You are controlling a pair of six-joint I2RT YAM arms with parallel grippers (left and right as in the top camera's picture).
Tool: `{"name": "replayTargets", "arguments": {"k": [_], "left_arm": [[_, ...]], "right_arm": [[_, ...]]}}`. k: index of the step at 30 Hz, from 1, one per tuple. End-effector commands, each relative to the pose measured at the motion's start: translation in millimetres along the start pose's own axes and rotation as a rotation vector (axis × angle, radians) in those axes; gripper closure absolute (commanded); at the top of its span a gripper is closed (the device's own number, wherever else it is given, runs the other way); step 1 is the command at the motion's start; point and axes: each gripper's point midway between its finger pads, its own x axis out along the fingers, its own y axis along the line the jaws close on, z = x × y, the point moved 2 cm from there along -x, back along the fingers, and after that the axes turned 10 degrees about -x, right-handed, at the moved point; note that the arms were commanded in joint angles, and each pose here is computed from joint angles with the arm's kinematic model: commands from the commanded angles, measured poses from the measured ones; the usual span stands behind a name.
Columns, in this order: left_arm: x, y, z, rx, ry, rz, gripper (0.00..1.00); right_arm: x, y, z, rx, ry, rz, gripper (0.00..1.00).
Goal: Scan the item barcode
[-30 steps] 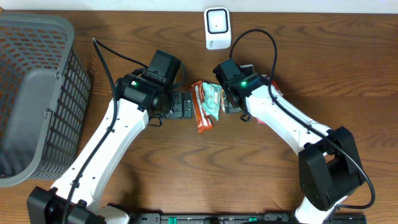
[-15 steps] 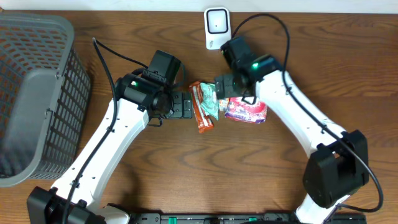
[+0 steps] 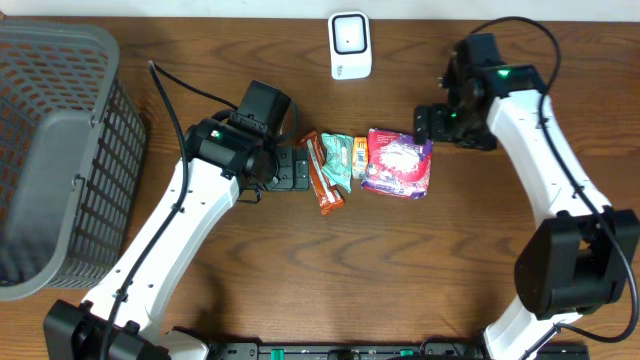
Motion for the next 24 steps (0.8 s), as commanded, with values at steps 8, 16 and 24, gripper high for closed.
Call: {"name": "replayTargets", "arguments": {"k": [8,16,24], "left_arm": [[1.8,1.5,0.1,0.013,0.002,0.012,0.00],[1.8,1.5,0.0,0.013,0.003,0.013,0.00],[1.8,1.5,0.1,0.013,0.002,0.012,0.00]], "right_arm": [[41.7,-8.7,-25.1,0.079,0.042,0.248,0.01],[61.4,-7.1,-29.5,0.133,-0.025,0.440,0.01],[68.9,-9.6,-38.9,0.179,-0.048,0.550,0.07]]}}
